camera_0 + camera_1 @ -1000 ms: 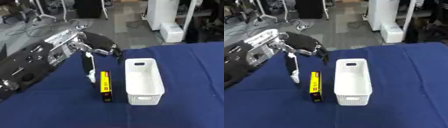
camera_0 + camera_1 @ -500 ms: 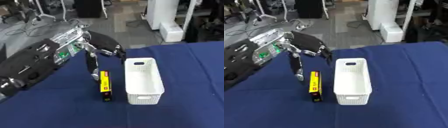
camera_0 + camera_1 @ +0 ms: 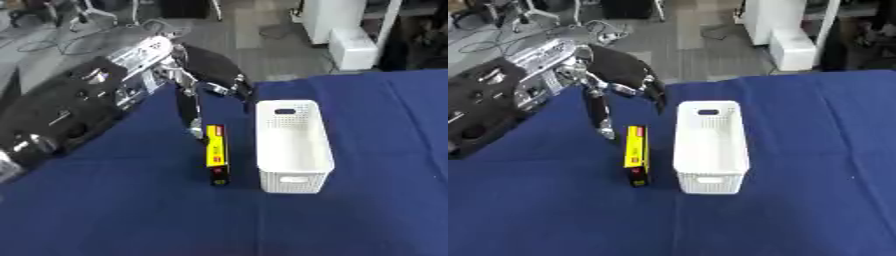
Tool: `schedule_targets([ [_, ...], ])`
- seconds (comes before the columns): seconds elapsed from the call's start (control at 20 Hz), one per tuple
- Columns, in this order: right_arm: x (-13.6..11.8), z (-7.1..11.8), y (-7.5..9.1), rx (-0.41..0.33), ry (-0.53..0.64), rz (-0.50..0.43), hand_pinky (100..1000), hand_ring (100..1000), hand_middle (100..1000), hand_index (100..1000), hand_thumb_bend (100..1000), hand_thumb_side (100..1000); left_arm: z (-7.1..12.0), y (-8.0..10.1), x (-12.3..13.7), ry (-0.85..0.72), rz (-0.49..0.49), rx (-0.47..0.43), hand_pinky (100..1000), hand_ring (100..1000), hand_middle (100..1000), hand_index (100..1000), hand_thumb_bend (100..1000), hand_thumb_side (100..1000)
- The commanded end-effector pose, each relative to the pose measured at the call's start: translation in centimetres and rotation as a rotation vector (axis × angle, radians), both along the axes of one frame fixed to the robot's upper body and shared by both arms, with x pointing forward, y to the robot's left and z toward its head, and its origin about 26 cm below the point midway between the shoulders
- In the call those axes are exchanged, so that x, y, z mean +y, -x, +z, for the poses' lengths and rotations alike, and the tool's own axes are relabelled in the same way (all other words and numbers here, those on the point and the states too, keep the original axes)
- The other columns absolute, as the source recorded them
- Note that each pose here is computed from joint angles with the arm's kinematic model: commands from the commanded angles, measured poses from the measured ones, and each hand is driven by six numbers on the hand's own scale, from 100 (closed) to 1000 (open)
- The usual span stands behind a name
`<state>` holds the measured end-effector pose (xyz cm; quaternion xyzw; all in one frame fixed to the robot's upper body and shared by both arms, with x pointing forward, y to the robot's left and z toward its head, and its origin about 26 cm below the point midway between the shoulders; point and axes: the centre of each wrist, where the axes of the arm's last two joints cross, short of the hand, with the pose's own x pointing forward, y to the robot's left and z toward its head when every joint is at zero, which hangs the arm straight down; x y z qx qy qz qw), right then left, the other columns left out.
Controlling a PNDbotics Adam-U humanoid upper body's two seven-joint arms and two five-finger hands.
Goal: Pick up objects on the table and place them in the box.
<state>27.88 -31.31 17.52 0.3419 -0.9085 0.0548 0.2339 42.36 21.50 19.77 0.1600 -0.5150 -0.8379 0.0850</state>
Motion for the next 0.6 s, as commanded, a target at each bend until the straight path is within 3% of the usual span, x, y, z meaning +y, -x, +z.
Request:
schedule_targets([
  [0.05, -0.3, 0.9, 0.1, -0.025, 0.03, -0.002, 100, 100, 100, 190, 100, 1000, 1.1, -0.3, 0.1, -0.322, -0.207, 0.021, 765, 765, 773, 798, 609, 322],
  [0.3, -0.2, 0.9, 0.1, -0.023, 0.034, -0.001, 100, 100, 100, 190, 100, 1000, 0.5, -0.7, 0.3, -0.352, -0.187, 0.036, 764, 770, 786, 810, 655, 332],
  [0.6, -0.2, 0.9, 0.1, -0.022, 0.034, 0.0, 100, 100, 100, 190, 100, 1000, 0.0, -0.8, -0.3, -0.348, -0.202, 0.051, 760, 769, 788, 812, 639, 326],
])
